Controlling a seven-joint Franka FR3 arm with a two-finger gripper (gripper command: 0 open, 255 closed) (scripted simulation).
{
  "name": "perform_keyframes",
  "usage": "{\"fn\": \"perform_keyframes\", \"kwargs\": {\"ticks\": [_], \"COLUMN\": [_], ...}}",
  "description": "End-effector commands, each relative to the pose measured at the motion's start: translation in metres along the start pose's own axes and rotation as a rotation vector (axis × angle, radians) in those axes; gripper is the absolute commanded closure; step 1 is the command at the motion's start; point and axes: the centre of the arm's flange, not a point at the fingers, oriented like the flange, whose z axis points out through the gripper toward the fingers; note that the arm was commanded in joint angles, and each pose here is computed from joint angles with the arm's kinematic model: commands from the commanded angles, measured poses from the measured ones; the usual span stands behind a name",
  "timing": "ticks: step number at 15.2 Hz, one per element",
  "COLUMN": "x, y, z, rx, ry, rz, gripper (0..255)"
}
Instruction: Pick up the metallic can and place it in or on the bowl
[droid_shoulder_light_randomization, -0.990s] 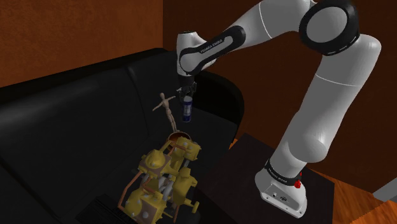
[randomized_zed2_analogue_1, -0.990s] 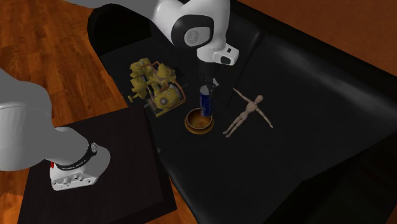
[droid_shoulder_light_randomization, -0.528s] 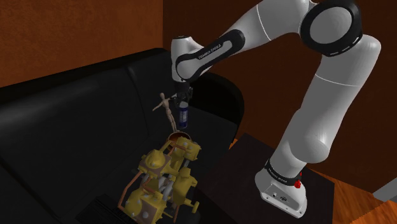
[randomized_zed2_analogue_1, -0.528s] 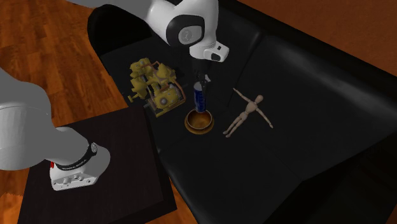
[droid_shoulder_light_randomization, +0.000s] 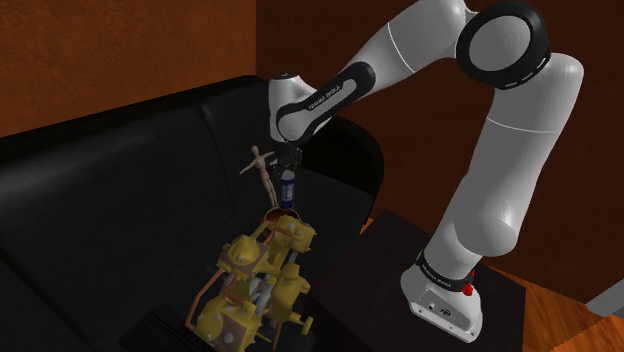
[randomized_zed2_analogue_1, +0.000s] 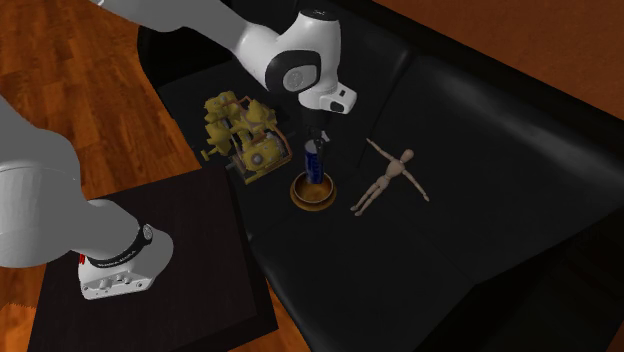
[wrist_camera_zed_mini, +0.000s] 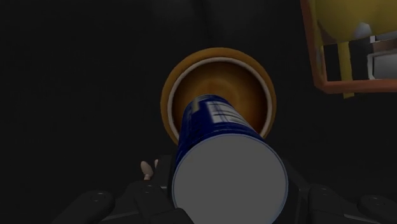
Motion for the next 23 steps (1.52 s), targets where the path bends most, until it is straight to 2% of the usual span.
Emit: {"fn": "perform_keyframes", "kwargs": {"ticks": [1, 10, 18, 19, 23], "x": [0.001, 0.003, 0.003, 0.003, 0.003], "y": [-0.001, -0.005, -0.005, -0.005, -0.005], "z": [0.01, 0.059, 0.059, 0.059, 0.059], "rx": [0.0, 0.0, 0.0, 0.0, 0.0], "ry": [0.001, 0.001, 0.001, 0.001, 0.001], "rz": [0.0, 0.0, 0.0, 0.0, 0.0], "gripper": [255, 255, 255, 0, 0]}}
